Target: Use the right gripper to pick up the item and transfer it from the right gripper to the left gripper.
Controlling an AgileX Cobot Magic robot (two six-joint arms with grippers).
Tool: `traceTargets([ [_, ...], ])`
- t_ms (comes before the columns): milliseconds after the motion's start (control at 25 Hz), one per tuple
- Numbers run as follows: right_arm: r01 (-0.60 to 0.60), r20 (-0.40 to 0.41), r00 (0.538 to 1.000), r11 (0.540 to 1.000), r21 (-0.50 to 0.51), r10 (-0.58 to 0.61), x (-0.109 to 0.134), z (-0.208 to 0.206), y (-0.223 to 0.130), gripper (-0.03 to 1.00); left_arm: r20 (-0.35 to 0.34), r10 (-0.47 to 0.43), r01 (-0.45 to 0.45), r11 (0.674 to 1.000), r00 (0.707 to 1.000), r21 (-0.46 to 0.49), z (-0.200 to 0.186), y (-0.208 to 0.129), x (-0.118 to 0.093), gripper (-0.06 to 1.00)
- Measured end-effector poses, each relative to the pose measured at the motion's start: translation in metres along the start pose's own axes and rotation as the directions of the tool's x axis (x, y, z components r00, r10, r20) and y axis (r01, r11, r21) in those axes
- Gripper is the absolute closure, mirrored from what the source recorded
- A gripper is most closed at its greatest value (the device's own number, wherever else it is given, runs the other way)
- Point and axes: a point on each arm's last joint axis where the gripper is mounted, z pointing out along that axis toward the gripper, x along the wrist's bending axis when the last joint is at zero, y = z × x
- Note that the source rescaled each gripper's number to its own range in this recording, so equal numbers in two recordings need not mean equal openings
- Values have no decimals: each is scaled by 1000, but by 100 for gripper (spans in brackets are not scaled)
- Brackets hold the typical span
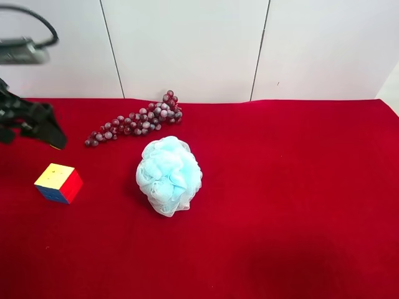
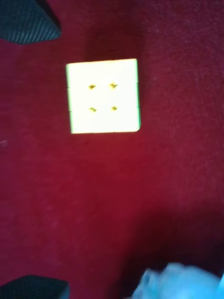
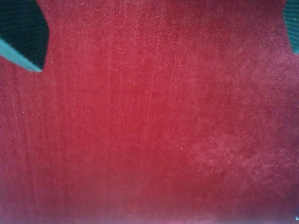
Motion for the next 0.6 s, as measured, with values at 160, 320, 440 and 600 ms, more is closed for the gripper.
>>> traceTargets([
  [160,0,0,1000,1000,0,0,0,0,0,-3,11,26,-26,999,1000,-31,-36,-15,-10,-5],
  [320,0,0,1000,1000,0,0,0,0,0,-3,12,-2,4,995,1000,-104,-70,-32,-20,-5],
  [440,0,0,1000,1000,0,0,0,0,0,-3,9,-12,14,984,1000,-178,-91,-46,-26,-5],
  [600,0,0,1000,1000,0,0,0,0,0,-3,8,-8,9,980,1000,-198,-99,-79,-32,-5],
])
